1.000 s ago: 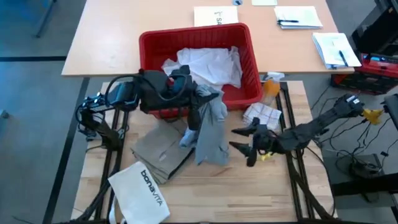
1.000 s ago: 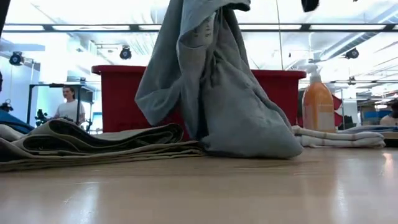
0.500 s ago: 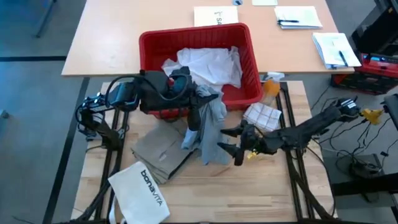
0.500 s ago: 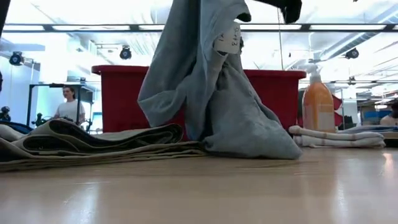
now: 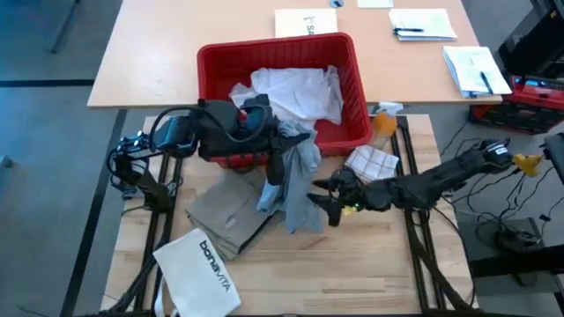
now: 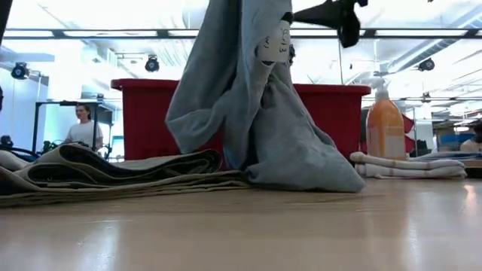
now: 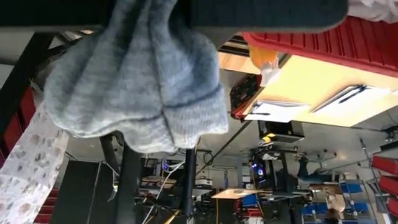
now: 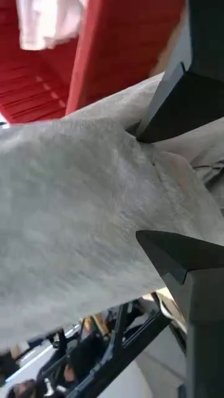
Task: Fold laundry
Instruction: Fold the gray shirt
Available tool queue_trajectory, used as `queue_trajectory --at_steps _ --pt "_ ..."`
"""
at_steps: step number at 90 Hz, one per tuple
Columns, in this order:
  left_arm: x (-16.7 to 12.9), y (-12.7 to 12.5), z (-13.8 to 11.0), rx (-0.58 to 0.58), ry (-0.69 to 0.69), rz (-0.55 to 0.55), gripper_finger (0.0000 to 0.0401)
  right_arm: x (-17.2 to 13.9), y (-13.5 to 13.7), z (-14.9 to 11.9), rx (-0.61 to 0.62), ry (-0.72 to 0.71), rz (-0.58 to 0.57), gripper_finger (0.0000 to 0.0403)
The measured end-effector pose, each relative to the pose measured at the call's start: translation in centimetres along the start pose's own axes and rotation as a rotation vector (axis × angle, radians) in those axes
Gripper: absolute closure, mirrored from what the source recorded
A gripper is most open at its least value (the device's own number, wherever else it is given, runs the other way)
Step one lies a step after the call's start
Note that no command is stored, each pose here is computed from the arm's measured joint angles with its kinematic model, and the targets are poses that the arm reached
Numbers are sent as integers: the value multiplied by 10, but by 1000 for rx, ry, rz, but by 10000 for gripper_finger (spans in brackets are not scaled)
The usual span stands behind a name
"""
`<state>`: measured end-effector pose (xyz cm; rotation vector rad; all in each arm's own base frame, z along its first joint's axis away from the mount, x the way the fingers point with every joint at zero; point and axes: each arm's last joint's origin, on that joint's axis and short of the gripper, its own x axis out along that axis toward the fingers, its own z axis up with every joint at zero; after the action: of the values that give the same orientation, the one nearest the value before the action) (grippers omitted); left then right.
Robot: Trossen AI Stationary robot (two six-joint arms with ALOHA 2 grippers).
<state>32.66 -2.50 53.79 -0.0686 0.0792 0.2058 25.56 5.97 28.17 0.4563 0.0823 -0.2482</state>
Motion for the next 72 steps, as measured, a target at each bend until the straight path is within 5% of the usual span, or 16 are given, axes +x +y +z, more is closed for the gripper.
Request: queue_trajectory --at_steps 19,43,60,72 --pt "0 0 -1 3 6 0 401 11 -12 6 24 -12 -4 188" --pt "6 21 -15 84 123 215 401 -16 -5 28 31 -57 111 386" --pt "15 39 -20 60 140 264 377 -42 -2 51 96 -136 197 400" --pt "29 76 -41 -35 272 229 299 -61 6 68 79 -157 258 402"
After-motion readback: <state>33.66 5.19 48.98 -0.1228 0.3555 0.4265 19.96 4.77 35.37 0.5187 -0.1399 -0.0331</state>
